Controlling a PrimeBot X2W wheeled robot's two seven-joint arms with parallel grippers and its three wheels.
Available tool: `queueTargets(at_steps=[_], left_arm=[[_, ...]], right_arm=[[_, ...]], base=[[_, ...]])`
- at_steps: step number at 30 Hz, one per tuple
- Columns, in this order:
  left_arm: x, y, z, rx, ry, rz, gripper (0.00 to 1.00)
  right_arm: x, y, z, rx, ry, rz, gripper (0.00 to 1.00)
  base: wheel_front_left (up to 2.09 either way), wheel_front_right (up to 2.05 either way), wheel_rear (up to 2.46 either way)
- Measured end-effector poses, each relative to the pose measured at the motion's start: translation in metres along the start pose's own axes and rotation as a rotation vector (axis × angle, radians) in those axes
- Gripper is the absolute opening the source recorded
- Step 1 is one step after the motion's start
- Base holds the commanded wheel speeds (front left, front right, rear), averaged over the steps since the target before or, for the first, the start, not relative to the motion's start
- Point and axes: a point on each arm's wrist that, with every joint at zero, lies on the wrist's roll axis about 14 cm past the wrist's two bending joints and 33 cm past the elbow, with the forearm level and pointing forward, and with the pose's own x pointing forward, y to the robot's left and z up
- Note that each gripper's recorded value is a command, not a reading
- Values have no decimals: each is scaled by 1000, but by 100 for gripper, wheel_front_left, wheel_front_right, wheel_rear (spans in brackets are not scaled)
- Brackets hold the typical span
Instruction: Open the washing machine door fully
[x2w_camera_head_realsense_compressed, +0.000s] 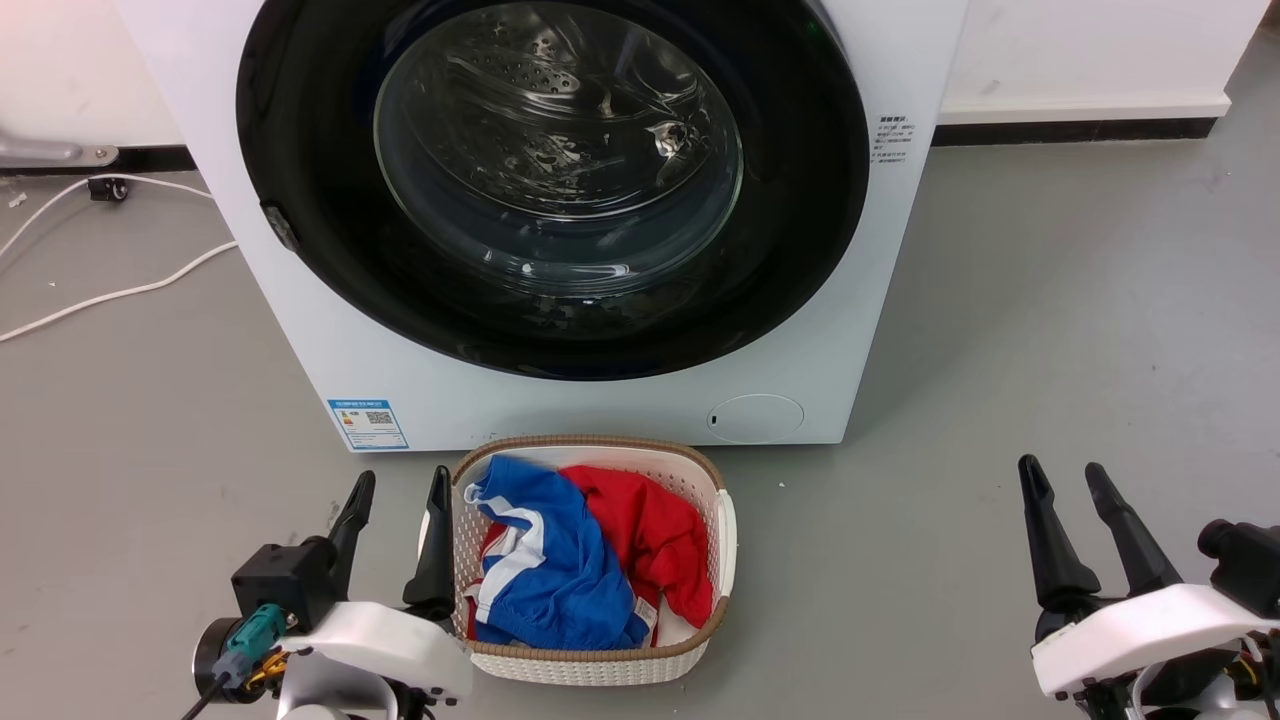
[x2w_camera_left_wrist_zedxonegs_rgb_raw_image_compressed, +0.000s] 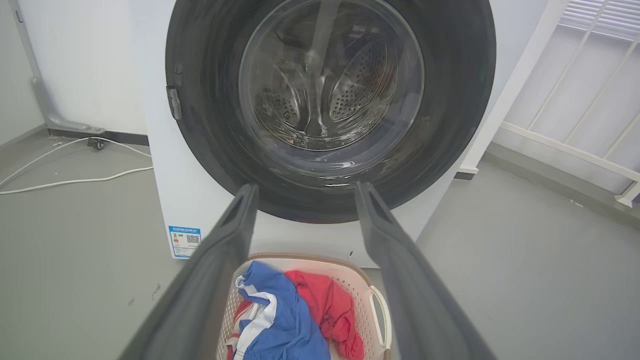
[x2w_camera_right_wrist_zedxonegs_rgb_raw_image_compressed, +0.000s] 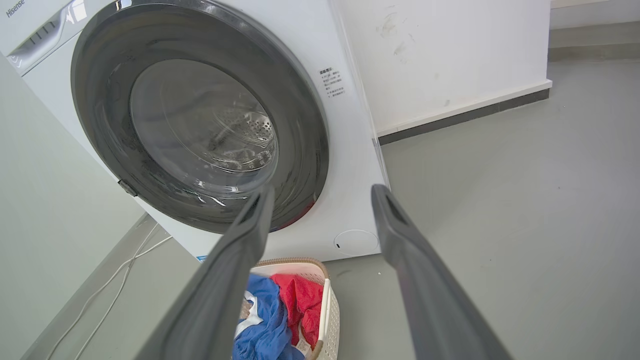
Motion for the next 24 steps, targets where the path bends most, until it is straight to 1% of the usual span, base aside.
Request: queueTargets(at_steps=[9,24], left_arm=[[1,-5,2,92,-17,-21,100],[3,-10,2,160,-39,-40,100]], right_arm=[[0,1,1,-96,9,1,100],[-2,0,-1,-221,28,-8,100]], base=[[0,0,0],[0,0,0]])
